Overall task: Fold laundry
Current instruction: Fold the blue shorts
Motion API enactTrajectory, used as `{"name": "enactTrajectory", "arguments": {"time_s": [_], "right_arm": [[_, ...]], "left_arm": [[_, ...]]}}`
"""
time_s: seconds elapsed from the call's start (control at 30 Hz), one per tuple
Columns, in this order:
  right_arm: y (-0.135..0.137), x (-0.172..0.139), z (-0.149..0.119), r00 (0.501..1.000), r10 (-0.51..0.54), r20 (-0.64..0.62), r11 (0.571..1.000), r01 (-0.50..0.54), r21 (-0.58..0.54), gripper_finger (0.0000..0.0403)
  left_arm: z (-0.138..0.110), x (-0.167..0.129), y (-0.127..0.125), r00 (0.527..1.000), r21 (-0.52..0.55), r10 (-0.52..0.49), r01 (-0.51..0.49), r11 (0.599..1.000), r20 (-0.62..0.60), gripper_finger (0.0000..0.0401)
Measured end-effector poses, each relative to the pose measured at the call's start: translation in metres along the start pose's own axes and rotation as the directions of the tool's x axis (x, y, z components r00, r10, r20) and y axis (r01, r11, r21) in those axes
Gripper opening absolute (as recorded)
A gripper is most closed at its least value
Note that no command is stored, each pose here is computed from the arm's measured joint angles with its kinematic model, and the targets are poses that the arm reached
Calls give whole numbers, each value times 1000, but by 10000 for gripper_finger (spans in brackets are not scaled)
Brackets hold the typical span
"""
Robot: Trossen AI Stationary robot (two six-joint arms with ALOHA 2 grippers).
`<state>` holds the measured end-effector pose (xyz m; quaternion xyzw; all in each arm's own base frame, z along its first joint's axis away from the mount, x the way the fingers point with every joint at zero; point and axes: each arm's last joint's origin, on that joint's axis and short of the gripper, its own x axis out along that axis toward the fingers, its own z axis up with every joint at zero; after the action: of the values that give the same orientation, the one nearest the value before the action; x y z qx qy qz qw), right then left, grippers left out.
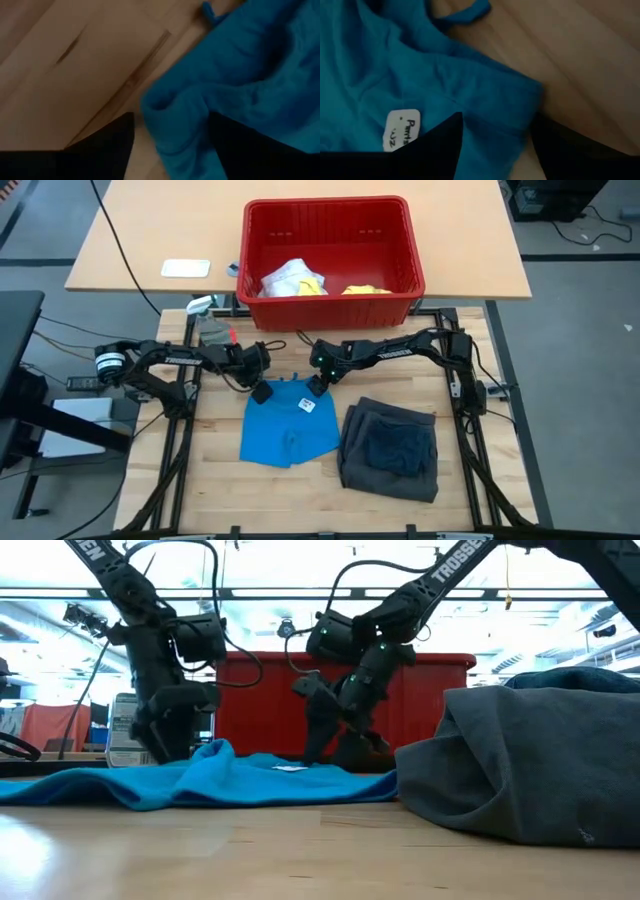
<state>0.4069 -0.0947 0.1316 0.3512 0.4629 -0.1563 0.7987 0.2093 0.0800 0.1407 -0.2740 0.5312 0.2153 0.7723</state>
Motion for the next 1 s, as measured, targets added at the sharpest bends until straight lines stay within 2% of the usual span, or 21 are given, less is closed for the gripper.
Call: {"name": "enactTrajectory", "arguments": {"time_s": [0.1, 0.17, 0.23, 0.33, 0.4, 0.5, 0.6, 0.7, 0.83, 0.93, 1.0], "right_arm": [[1, 6, -2, 1000, -14, -3, 1000, 14, -14, 211], [1, 9, -3, 1000, -27, 5, 999, 27, -34, 180], [1, 10, -2, 1000, -10, 11, 999, 10, -47, 133], [2, 8, -1, 1000, 22, 11, 993, -21, -118, 39], [5, 3, -1, 999, 54, 1, 980, -53, -191, 19], [12, -14, 2, 998, 56, 28, 968, -48, -245, 23], [20, -42, 7, 993, 29, 111, 955, 6, -298, 15], [30, -76, 14, 970, 14, 241, 938, 70, -339, 15], [52, -132, 17, 897, 58, 438, 903, 140, -406, 15], [66, -161, 11, 856, 87, 510, 885, 169, -435, 15], [73, -166, 5, 859, 117, 499, 879, 144, -454, 15]], "left_arm": [[0, 1, -1, 1000, 20, -8, 8, 1000, 7, 210], [1, 1, -3, 1000, 47, -20, 19, 999, 12, 173], [1, 1, -5, 999, 90, -35, 34, 995, 17, 131], [1, 1, -7, 999, 159, -49, 46, 986, 17, 64], [0, -2, -8, 998, 183, -61, 56, 982, 21, 22], [3, -13, -11, 996, 193, -79, 70, 979, 40, 14], [12, -40, -17, 991, 233, -98, 73, 970, 96, 14], [22, -84, -23, 982, 302, -81, 27, 953, 170, 13], [31, -158, -35, 940, 395, -82, -59, 917, 331, 12], [29, -205, -44, 893, 430, -128, -78, 899, 431, 11], [24, -222, -50, 876, 456, -166, -67, 887, 452, 11]]}}
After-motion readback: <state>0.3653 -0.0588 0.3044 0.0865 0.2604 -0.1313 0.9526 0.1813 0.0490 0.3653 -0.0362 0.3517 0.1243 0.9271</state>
